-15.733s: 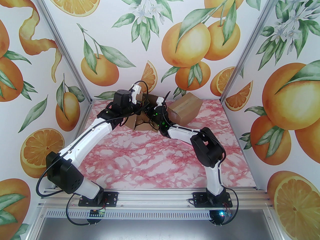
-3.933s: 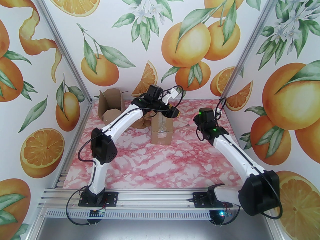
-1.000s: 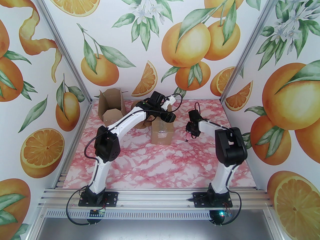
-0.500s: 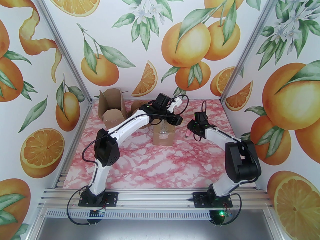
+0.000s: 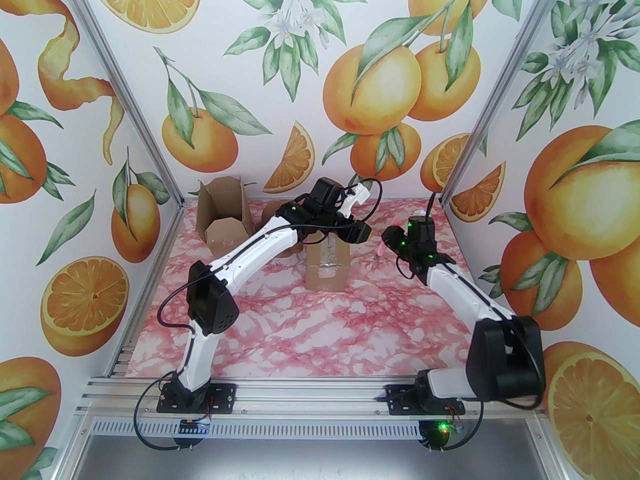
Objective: Unpack the express box
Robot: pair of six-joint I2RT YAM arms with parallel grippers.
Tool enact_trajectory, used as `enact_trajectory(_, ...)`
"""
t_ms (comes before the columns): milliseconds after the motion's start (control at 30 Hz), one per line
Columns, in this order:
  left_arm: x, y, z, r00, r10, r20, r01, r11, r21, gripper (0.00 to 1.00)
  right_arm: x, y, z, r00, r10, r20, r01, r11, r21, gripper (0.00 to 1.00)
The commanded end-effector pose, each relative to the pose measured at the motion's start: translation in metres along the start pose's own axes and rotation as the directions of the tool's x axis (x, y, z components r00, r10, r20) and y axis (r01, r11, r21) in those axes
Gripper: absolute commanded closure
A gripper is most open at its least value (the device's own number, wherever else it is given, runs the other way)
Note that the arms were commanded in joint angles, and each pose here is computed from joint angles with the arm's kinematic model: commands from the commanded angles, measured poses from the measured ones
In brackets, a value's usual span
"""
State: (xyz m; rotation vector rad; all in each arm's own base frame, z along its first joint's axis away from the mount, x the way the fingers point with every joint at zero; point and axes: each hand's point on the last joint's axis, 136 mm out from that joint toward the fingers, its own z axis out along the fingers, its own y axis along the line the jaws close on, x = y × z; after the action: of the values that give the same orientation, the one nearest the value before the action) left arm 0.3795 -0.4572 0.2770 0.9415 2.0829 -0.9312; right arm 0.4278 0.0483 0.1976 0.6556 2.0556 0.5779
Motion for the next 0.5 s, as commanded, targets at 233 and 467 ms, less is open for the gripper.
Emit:
enact_trajectory(233, -0.003, -0.015, 0.022, 1.0, -0.011, -0.015, 0.012, 0.997, 0.071, 0.38, -0.043, 0.043, -0.042, 0.99, 0.016, 0.141, 0.003, 0.991, -0.132, 0.7)
enact_trajectory(467, 0.001, -0.019, 0.036, 0.999, -0.032, -0.032, 0.035, 0.993, 0.116, 0.39, -0.051, 0.061, -0.051, 0.985, 0.017, 0.174, 0.015, 0.984, -0.178, 0.7)
